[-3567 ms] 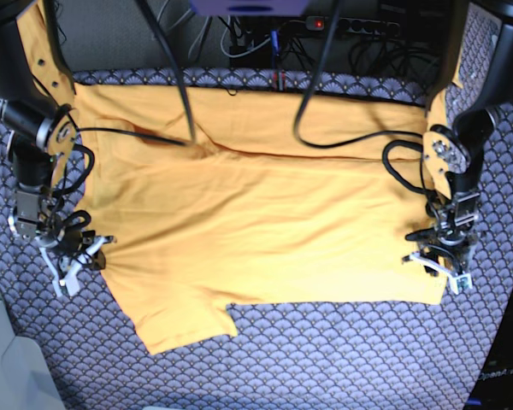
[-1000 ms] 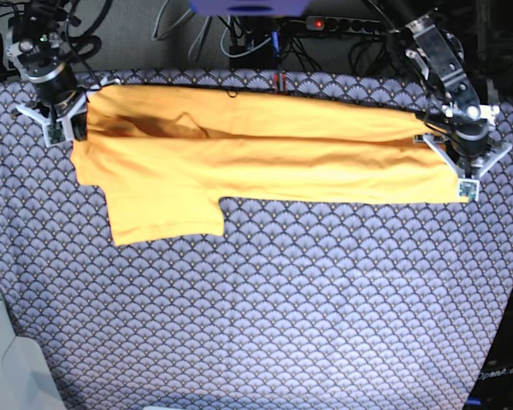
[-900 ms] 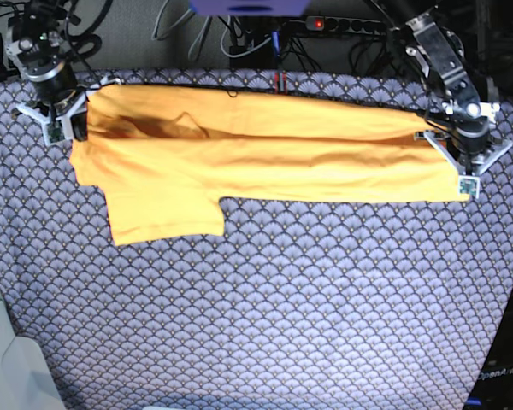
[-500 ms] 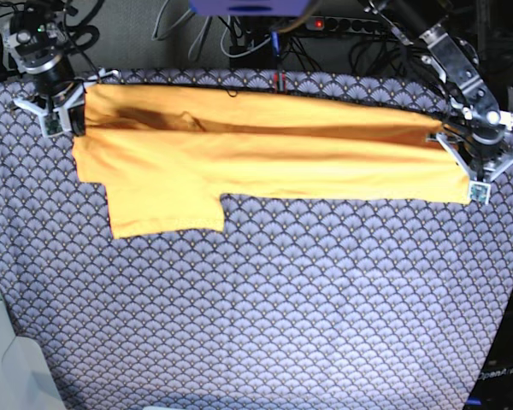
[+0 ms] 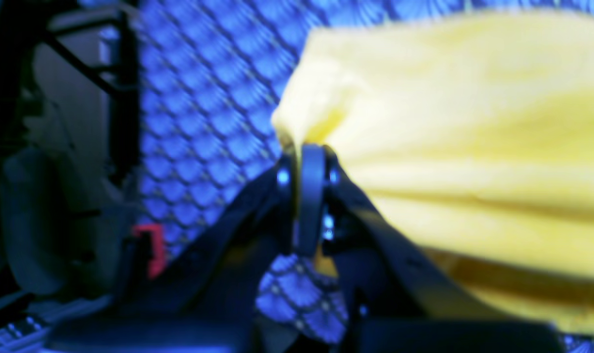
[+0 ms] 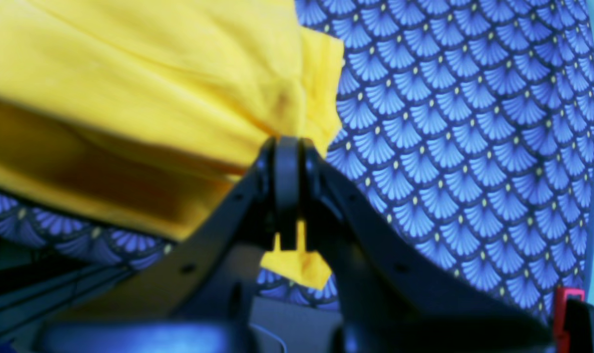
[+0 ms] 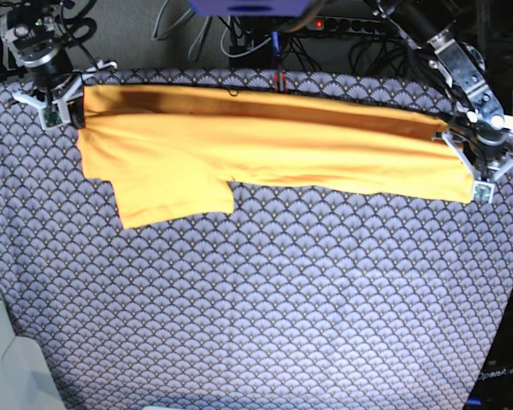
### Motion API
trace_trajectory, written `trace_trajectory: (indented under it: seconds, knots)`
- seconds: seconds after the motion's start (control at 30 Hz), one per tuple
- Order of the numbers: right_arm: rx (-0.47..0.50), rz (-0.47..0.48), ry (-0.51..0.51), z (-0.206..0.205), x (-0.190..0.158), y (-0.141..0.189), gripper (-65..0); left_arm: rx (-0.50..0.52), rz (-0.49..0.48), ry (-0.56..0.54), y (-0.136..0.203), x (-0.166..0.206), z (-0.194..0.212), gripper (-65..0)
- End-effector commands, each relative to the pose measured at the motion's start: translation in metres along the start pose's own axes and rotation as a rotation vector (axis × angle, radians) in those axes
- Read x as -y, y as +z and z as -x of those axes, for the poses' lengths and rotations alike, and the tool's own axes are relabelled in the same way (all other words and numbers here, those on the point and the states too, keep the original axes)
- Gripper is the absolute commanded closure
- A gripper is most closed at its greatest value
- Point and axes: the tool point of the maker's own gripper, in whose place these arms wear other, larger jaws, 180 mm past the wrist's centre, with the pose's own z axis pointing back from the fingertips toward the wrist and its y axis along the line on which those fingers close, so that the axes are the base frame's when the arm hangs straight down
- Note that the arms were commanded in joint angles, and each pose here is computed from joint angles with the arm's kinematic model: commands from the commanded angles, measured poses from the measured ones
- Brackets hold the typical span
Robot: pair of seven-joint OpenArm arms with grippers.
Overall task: Fold the T-shirt properly
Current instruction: 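Lift the hem corners and fold them over toward the folded edge, then release the hem and raise the right gripper off the shirt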
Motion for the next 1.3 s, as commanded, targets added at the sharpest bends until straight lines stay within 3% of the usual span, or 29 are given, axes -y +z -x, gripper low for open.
trace_trajectory:
  seconds: [0.0,0.57,0.63,0.7,0.8,0.87,1.03,1.27]
  knots:
    - [0.04,0.007,-0.009,-0.006,0.003,0.006,0.0,0.031,-0.036,-0.002,0.002,-0.013,-0.01,0.0]
    - [-0.014,-0.016,-0.041,0.018,-0.004,0.007,0.0,-0.029,0.025,0.017,-0.011,0.005,0.014,0.0]
    - [-0.014,-0.016,-0.041,0.018,-0.004,0.007,0.0,-0.025,0.018,0.016,-0.01,0.003,0.013,-6.2]
    - [-0.014,-0.016,-0.041,0.018,-0.004,0.007,-0.6,-0.02,0.013,0.021,-0.008,0.002,0.012,-16.5]
    - [-0.015,-0.017,-0.039,0.019,-0.005,0.007,-9.4,-0.019,-0.022,0.051,-0.003,-0.011,0.016,-32.8]
    - [-0.014,-0.016,-0.039,0.019,-0.004,0.007,-17.1,-0.02,-0.027,0.059,-0.003,-0.013,0.017,-38.5]
    - [-0.015,-0.01,-0.033,0.018,0.0,0.008,-27.0,-0.015,-0.032,0.058,-0.002,-0.015,0.015,-40.4]
    - [-0.02,0.061,-0.04,0.022,0.023,0.017,-27.5,-0.017,-0.035,0.057,-0.002,-0.016,0.016,-40.4]
